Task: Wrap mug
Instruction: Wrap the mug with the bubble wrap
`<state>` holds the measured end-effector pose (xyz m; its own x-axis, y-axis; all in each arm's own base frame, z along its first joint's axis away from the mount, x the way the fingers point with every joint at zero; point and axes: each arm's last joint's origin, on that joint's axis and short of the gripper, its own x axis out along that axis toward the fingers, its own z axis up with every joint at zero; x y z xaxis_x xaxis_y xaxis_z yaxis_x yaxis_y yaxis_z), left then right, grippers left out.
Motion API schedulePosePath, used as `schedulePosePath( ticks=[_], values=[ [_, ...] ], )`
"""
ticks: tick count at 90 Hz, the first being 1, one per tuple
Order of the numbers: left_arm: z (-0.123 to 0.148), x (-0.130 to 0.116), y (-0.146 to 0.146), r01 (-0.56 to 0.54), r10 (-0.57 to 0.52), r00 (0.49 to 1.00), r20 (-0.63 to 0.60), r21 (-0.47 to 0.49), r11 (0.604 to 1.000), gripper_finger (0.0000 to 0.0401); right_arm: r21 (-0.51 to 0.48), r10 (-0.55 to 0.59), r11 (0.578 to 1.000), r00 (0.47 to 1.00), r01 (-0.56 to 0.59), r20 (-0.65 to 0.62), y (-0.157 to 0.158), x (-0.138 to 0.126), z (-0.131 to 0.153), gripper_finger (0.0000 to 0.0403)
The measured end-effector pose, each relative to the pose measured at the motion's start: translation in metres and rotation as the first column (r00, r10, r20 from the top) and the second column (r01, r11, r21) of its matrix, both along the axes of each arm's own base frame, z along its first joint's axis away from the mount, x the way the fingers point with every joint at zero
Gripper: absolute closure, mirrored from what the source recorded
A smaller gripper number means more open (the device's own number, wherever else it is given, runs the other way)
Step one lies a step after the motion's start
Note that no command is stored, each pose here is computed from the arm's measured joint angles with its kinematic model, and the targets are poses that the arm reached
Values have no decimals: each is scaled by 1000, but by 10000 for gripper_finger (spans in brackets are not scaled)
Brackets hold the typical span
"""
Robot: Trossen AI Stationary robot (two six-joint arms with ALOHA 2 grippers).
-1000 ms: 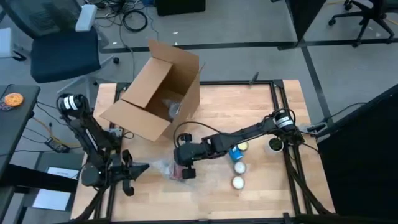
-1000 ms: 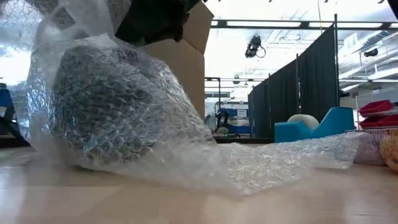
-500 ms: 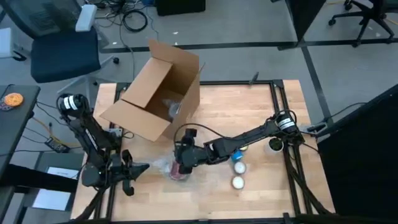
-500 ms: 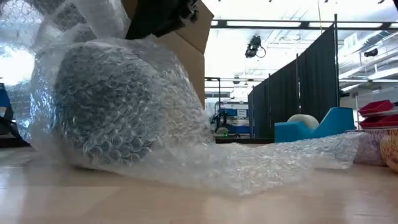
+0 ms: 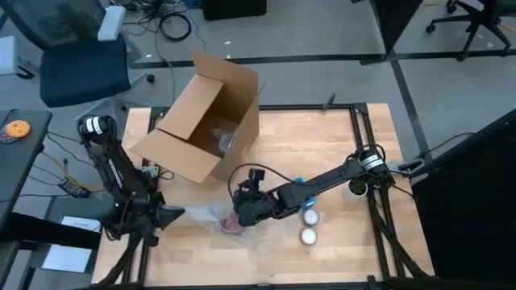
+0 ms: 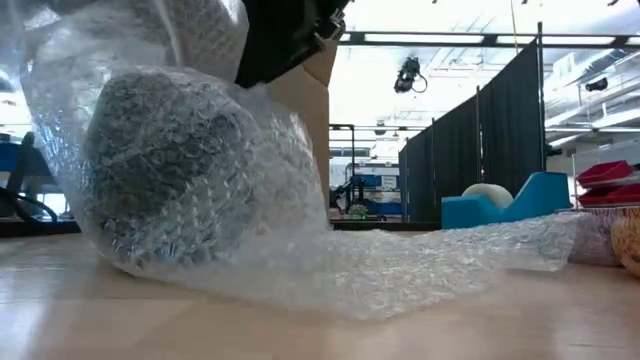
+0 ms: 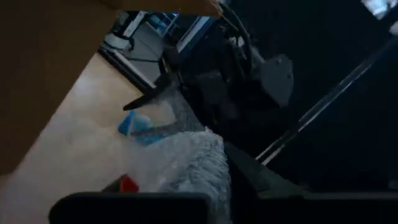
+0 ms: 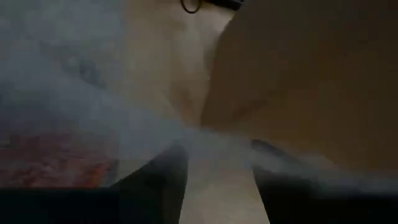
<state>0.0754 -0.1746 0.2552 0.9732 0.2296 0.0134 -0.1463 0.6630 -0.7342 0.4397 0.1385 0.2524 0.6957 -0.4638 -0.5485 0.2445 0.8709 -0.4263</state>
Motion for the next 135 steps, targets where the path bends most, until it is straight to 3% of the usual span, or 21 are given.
schedulePosePath(
  ticks=[19, 33, 51, 62, 102, 109, 122, 135],
  values=[
    [-2, 0, -1, 4, 1, 999, 35, -151, 989, 401, 2, -10, 1000, 1000, 10, 20, -2, 2, 1, 257],
    [-2, 1, -2, 33, -19, 998, 66, -227, 973, 401, -46, -86, 995, 995, 88, 52, -10, 6, 0, 257],
    [-2, 1, -1, 11, 3, 998, 58, -241, 970, 401, -62, -143, 987, 988, 147, 65, -21, 7, 0, 257],
    [-3, 5, 1, -43, 51, 998, 33, -197, 979, 401, -74, -92, 992, 993, 97, 74, -6, -2, 12, 257],
    [-2, 27, 13, -171, 185, 982, 40, -229, 958, 401, -104, 18, 995, 973, 6, 230, 62, -61, 74, 257],
    [-2, 29, 15, -183, 199, 979, 42, -239, 954, 401, -81, 68, 995, 970, -50, 235, 76, -68, 75, 257],
    [-2, 32, 17, -202, 219, 975, 44, -243, 949, 401, 7, 261, 964, 949, -266, 177, 101, -70, 63, 257],
    [0, 34, 19, -207, 228, 972, 50, -267, 941, 401, -19, 269, 963, 958, -269, 102, 106, -53, 29, 257]
  ],
)
